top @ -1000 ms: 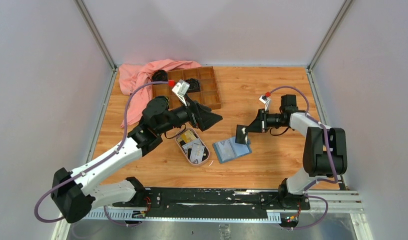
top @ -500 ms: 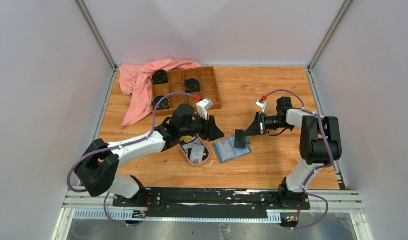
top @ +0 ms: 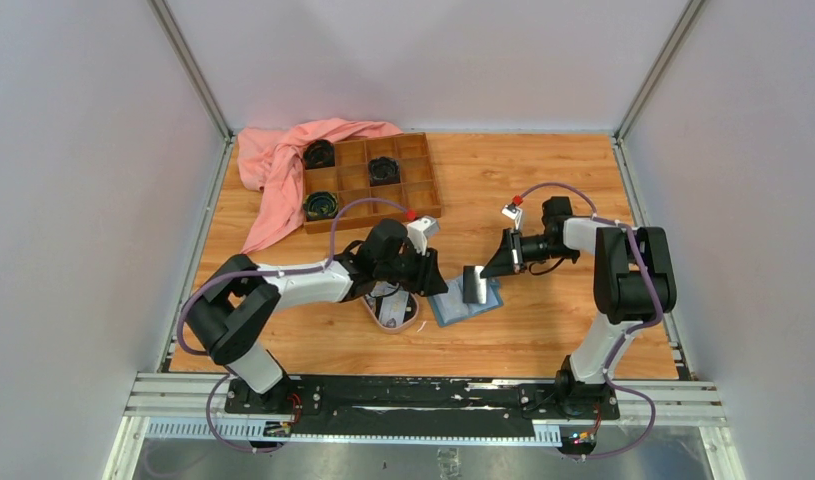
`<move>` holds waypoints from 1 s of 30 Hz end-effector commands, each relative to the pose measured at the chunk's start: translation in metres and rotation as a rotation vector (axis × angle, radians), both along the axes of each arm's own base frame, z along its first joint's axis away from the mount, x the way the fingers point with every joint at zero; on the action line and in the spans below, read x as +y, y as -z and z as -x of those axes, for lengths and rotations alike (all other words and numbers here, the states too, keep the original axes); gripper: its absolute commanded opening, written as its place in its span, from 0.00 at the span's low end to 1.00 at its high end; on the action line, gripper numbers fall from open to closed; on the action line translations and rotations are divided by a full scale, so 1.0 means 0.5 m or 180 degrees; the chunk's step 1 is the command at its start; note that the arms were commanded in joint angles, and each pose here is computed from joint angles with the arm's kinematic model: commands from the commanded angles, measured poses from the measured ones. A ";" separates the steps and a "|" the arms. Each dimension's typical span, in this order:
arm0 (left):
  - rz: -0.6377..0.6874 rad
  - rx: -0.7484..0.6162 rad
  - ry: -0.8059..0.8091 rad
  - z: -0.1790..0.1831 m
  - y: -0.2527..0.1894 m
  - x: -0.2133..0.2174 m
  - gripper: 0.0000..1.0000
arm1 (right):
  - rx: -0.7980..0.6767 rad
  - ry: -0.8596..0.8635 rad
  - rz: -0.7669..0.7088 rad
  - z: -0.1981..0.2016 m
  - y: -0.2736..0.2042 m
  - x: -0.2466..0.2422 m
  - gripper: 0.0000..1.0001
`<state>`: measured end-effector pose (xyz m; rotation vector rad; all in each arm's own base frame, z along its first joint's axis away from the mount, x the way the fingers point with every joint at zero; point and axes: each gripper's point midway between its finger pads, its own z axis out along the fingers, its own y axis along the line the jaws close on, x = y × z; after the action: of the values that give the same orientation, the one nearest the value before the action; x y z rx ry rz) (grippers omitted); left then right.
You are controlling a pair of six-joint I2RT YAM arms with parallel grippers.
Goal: Put the credit cards into the card holder
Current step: Insert the credit card into the card holder.
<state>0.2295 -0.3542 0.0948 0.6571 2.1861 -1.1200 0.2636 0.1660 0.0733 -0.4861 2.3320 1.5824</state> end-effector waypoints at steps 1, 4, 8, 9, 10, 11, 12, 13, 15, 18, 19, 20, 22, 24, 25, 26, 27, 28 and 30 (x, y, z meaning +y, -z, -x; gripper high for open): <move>-0.0089 0.0018 0.0069 -0.001 0.034 -0.010 0.38 | -0.0016 -0.0067 0.0062 -0.002 0.003 0.005 0.00; -0.0132 0.0036 0.0061 -0.003 0.047 -0.010 0.38 | -0.0016 -0.0057 0.0129 -0.005 0.010 0.002 0.00; -0.0163 0.0083 0.0074 -0.001 0.061 -0.012 0.38 | -0.0015 -0.0049 0.0189 -0.007 0.018 -0.001 0.00; -0.0170 0.0100 0.0073 -0.001 0.064 -0.012 0.38 | -0.0008 -0.0047 0.0207 -0.008 0.021 -0.002 0.00; -0.0178 0.0113 0.0077 0.000 0.067 -0.012 0.38 | -0.0006 -0.0044 0.0210 -0.008 0.021 -0.002 0.00; -0.0189 0.0123 0.0077 0.000 0.071 -0.012 0.38 | 0.0003 -0.0050 0.0208 -0.007 0.022 -0.001 0.00; -0.0195 0.0130 0.0078 0.001 0.074 -0.011 0.38 | 0.0013 -0.0054 0.0208 -0.006 0.024 -0.001 0.00; -0.0204 0.0138 0.0074 0.001 0.076 -0.011 0.38 | 0.0015 -0.0067 0.0206 -0.005 0.025 0.001 0.00; -0.0223 0.0158 0.0070 0.002 0.083 -0.010 0.38 | 0.0036 -0.0092 0.0200 -0.001 0.027 0.005 0.00; -0.0248 0.0188 0.0076 0.003 0.092 -0.009 0.38 | 0.0054 -0.0132 0.0174 0.003 0.027 0.012 0.00; -0.0262 0.0200 0.0068 0.004 0.097 -0.008 0.38 | 0.0052 -0.0146 0.0175 0.004 0.028 0.014 0.00; -0.0273 0.0220 0.0070 0.005 0.101 -0.007 0.38 | 0.0055 -0.0156 0.0181 0.006 0.029 0.015 0.00; -0.0292 0.0249 0.0072 0.007 0.109 -0.006 0.37 | 0.0071 -0.0163 0.0190 0.007 0.032 0.016 0.00; -0.0307 0.0277 0.0067 0.008 0.115 -0.006 0.37 | 0.0081 -0.0168 0.0201 0.009 0.034 0.016 0.00; -0.0318 0.0290 0.0060 0.008 0.119 -0.005 0.36 | 0.0093 -0.0172 0.0197 0.010 0.036 0.017 0.00; -0.0321 0.0293 0.0057 0.008 0.120 -0.005 0.36 | 0.0105 -0.0179 0.0203 0.011 0.038 0.017 0.00; -0.0330 0.0296 0.0050 0.008 0.122 -0.003 0.36 | 0.0115 -0.0193 0.0217 0.013 0.039 0.018 0.00; -0.0336 0.0300 0.0039 0.008 0.123 -0.003 0.36 | 0.0130 -0.0213 0.0237 0.016 0.042 0.018 0.00; -0.0354 0.0305 0.0016 0.006 0.127 -0.001 0.36 | 0.0139 -0.0264 0.0311 0.022 0.047 0.017 0.00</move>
<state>0.2296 -0.3552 0.0439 0.6636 2.3043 -1.0803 0.2592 0.1720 0.0563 -0.5217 2.4067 1.5601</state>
